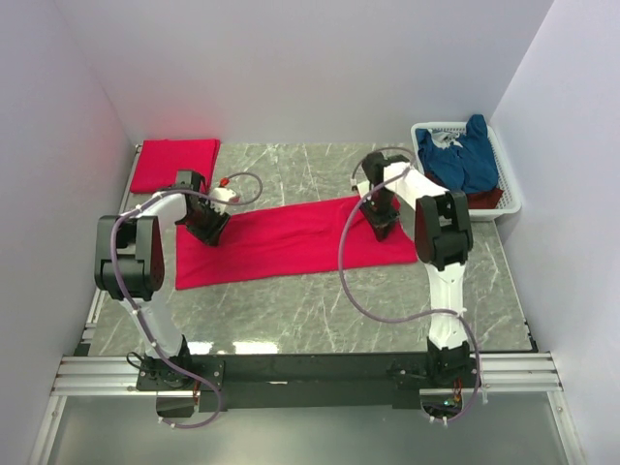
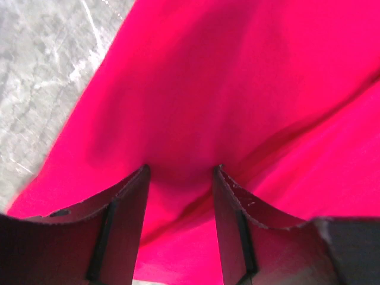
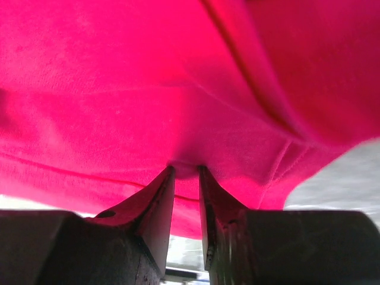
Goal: Fold and stack the t-shirts
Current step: Fold the tshirt
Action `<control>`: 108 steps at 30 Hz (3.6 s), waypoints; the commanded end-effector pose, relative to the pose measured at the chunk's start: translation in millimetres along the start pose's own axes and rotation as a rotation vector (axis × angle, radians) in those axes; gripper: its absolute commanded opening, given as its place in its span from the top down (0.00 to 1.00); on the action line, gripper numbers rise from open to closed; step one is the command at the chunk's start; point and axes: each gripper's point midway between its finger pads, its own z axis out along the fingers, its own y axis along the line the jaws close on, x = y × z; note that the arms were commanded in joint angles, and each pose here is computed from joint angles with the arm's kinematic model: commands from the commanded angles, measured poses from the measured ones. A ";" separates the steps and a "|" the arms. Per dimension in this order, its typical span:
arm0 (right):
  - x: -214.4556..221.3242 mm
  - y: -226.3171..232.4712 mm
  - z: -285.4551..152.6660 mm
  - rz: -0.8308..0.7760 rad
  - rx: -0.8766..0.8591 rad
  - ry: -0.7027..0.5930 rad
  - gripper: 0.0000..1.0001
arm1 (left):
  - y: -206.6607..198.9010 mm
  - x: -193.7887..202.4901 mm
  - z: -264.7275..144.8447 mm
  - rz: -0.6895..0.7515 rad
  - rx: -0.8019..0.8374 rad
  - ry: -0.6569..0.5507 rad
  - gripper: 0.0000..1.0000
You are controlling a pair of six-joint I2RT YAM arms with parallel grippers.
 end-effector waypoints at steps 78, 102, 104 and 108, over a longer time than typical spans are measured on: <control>-85.3 4.8 -37.6 0.270 -0.250 -0.264 0.93 | -218.0 -199.3 -87.2 -0.149 0.628 -0.519 0.49; -48.2 -4.2 -91.8 0.302 -0.325 -0.328 0.91 | -149.9 -226.6 89.5 -0.723 0.482 -0.349 0.71; -52.1 -4.3 -92.8 0.302 -0.327 -0.337 0.92 | -130.9 -215.6 90.8 -0.775 0.423 -0.345 0.72; -58.8 -4.5 -90.6 0.308 -0.342 -0.338 0.92 | -103.1 -190.9 82.3 -0.861 0.334 -0.337 0.74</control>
